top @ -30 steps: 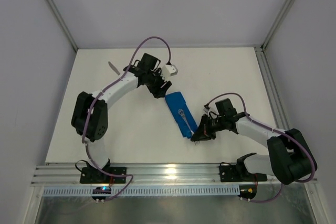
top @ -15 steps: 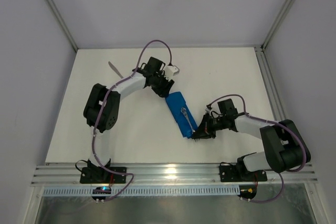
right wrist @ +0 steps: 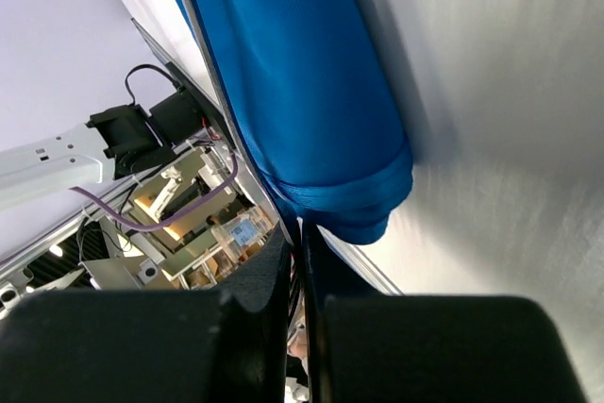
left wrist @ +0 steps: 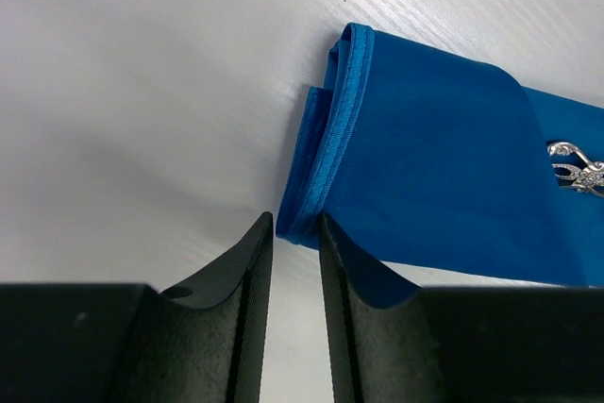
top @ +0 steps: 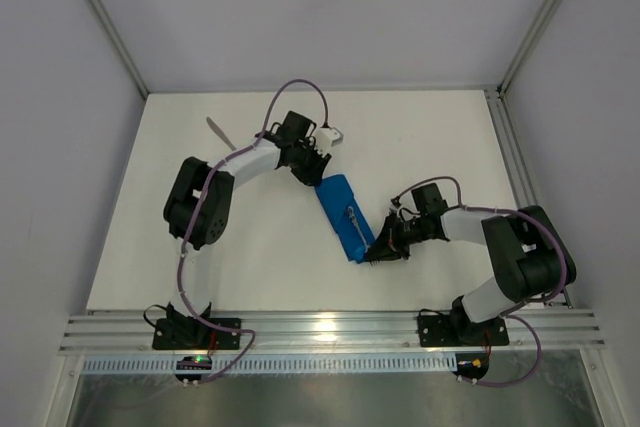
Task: Fold the napkin into a case and place the utensils inside
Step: Insert the fork into the folded napkin.
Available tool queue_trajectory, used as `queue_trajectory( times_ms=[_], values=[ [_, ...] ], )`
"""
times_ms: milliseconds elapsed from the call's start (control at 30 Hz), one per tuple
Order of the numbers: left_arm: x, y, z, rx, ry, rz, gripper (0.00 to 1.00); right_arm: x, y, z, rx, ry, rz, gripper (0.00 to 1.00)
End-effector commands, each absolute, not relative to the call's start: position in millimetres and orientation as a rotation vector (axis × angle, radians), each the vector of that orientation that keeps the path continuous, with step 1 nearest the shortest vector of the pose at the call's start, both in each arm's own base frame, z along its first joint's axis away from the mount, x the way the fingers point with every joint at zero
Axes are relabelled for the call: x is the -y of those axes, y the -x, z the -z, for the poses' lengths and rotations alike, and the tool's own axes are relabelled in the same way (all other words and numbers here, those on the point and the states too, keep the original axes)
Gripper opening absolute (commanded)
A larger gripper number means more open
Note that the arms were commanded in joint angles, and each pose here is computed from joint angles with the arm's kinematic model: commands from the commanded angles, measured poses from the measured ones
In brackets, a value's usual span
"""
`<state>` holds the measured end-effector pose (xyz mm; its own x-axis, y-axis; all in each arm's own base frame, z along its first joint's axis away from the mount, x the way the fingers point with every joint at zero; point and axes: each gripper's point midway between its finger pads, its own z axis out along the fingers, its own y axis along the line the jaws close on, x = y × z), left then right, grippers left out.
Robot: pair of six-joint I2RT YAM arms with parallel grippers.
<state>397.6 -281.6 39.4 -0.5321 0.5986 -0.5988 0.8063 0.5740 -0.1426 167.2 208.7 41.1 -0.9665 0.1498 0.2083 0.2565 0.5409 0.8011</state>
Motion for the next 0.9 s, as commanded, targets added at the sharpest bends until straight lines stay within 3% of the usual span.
queue_trajectory(
  times_ms=[0, 167, 267, 433, 867],
  values=[
    [292, -411, -52, -2.233, -1.117, 0.581, 0.27, -211, -182, -51, 2.679, 0.293, 1.436, 0.04],
    [294, -410, -50, -2.216, -1.140, 0.567, 0.23, -214, -196, -56, 2.699, 0.274, 1.442, 0.04],
    [294, -409, -46, -2.220, -1.146, 0.561, 0.10, -215, -204, -46, 2.697, 0.278, 1.411, 0.04],
    [296, -406, -45, -2.212, -1.165, 0.558, 0.04, -220, -222, -47, 2.704, 0.273, 1.414, 0.04],
    [296, -404, -38, -2.217, -1.174, 0.559, 0.00, -225, -253, -39, 2.740, 0.282, 1.405, 0.04]
  ],
)
